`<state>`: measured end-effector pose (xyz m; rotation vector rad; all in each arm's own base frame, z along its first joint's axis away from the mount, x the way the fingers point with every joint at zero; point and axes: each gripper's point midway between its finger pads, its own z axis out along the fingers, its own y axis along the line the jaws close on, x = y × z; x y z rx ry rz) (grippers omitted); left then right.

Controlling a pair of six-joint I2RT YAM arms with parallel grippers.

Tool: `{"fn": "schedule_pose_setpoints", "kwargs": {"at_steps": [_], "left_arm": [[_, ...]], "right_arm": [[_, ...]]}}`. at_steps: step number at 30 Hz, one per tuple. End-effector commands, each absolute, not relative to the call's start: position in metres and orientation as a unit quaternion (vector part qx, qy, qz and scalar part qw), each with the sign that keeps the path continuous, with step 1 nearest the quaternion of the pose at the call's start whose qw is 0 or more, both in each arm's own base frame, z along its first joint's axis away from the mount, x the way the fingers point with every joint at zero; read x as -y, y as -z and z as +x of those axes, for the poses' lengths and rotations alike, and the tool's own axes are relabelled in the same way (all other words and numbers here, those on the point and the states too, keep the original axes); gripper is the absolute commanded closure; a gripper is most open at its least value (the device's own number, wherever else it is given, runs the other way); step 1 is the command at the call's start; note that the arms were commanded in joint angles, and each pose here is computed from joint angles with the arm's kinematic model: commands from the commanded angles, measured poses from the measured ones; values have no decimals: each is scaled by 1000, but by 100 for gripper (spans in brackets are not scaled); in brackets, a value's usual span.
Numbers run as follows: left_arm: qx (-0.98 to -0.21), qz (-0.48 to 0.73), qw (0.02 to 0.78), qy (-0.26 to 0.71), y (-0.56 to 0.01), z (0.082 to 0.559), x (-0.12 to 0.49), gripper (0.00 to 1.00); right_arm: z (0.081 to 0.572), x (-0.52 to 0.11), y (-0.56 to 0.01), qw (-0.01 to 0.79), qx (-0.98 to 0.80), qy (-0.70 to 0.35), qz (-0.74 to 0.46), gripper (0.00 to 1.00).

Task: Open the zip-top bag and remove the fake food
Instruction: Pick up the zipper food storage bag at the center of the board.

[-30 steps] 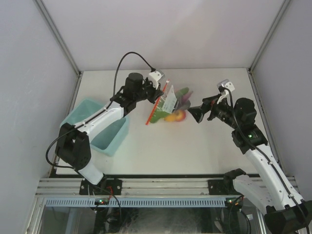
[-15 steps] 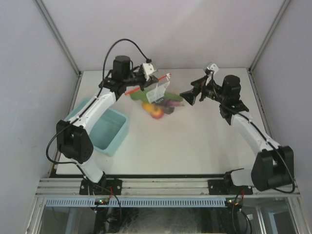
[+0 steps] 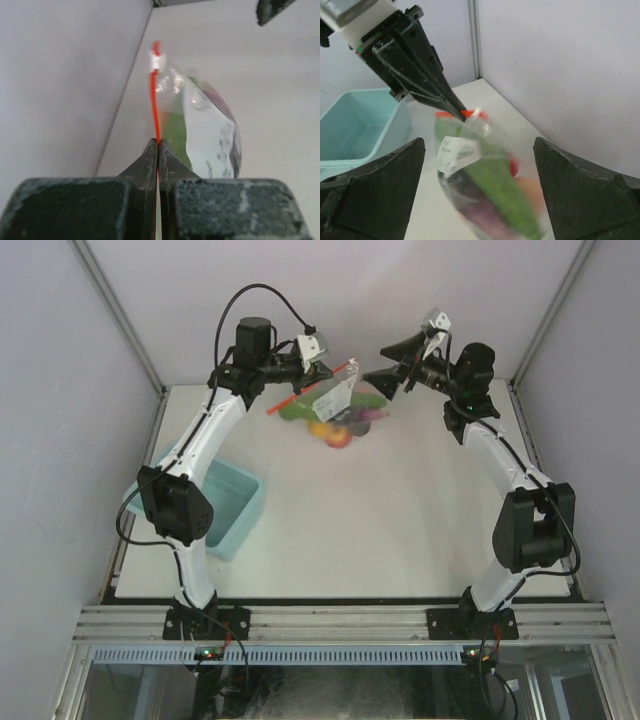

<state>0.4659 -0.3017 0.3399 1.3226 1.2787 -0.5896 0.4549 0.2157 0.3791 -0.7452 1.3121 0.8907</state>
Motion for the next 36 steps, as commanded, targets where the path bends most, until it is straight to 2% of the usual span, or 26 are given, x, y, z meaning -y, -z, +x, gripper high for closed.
{"fn": "schedule_pose_setpoints", "kwargs": {"at_steps": [1,7,14,36], "left_arm": [[-559,543,559,285,-352,460,300,100],[-547,538,557,319,-363,441,301,100],[-558,540,538,326,-338,442,300,100],[-545,477,575,381,-359,453,309,100]], "right_arm": [[435,-217,-384,636,-545,-452,-306,10],[443,-230,-359,617,-554,-454,-325,1],[458,-249,-325,574,-559,-491,-342,1],[484,-277,-284,568,-545,-531,-313,1]]}}
